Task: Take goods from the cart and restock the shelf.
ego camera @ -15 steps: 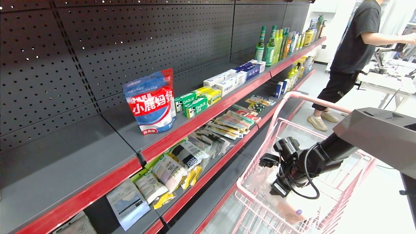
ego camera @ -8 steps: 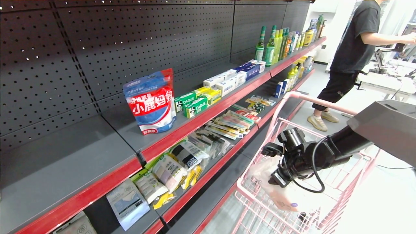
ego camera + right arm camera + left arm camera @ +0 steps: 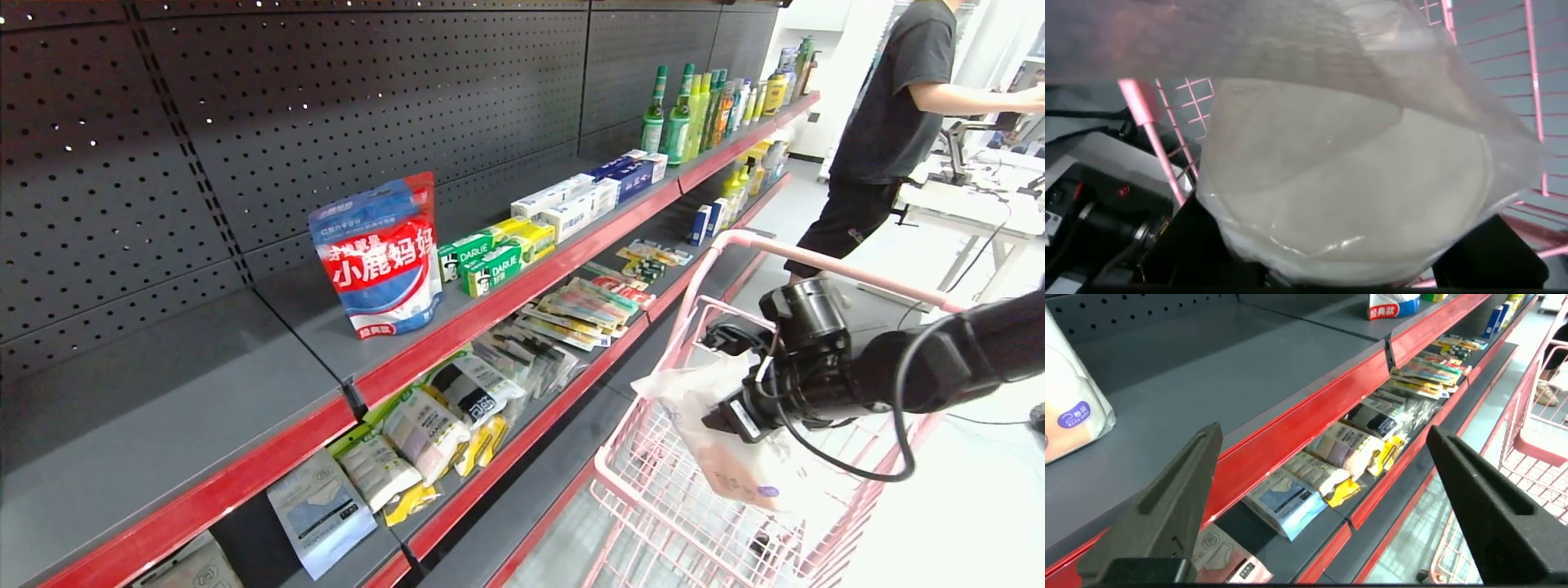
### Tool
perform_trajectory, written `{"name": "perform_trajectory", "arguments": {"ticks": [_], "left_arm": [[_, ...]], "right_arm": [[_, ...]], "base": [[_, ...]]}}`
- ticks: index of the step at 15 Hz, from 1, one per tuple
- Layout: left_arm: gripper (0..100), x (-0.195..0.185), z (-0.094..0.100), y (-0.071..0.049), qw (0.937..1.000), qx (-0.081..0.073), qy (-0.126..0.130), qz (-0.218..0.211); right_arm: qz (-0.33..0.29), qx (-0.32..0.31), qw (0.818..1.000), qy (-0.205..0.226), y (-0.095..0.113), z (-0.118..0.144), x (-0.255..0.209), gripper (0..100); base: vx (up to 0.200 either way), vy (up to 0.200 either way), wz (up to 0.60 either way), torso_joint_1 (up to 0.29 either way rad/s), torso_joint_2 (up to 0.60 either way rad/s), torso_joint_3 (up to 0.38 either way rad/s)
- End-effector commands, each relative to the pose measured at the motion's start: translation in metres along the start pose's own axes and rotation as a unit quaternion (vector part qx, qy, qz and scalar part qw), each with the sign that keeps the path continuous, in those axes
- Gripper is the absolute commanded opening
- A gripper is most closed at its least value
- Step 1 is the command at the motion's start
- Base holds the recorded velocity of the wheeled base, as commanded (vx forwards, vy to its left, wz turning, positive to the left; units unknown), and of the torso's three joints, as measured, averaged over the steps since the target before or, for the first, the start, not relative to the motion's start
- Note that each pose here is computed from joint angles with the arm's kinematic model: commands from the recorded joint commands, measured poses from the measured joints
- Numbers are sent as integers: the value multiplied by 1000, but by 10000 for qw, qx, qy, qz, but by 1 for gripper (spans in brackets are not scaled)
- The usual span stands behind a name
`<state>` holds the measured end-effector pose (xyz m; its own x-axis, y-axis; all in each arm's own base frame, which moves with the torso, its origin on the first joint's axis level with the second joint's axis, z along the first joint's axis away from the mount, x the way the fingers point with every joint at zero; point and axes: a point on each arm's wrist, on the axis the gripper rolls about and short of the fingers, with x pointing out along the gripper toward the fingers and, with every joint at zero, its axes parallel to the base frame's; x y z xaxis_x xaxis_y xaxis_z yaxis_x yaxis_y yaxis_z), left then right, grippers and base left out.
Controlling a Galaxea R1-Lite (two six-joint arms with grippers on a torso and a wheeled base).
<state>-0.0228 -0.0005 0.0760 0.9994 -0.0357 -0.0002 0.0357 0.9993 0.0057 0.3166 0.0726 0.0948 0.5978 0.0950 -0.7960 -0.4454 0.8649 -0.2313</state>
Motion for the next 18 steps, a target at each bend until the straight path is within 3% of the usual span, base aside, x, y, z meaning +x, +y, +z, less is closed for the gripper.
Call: {"name": "perform_trajectory", "arguments": {"ticks": [1, 6, 9, 13, 18], "left_arm": [[100, 0, 0, 0, 10000, 2, -1, 2], [100, 0, 0, 0, 10000, 2, -1, 2], [100, 0, 0, 0, 10000, 2, -1, -5], [100, 0, 0, 0, 10000, 2, -1, 2], [100, 0, 0, 0, 10000, -6, -1, -5]], "right_arm": [[-342, 215, 9973, -615, -5, -15, -71, 0], [-788, 517, 9899, -1055, -7, -53, -162, 0], [-1164, 721, 9805, -1408, -12, -67, -193, 0], [-1531, 793, 9725, -1568, -11, -88, -212, 0], [-1685, 867, 9687, -1604, -13, -93, -217, 0]], "base": [[0, 0, 0, 0, 0, 0], [0, 0, 0, 0, 0, 0], [0, 0, 0, 0, 0, 0], [0, 0, 0, 48, -110, -65], [0, 0, 0, 164, -373, -209]]}}
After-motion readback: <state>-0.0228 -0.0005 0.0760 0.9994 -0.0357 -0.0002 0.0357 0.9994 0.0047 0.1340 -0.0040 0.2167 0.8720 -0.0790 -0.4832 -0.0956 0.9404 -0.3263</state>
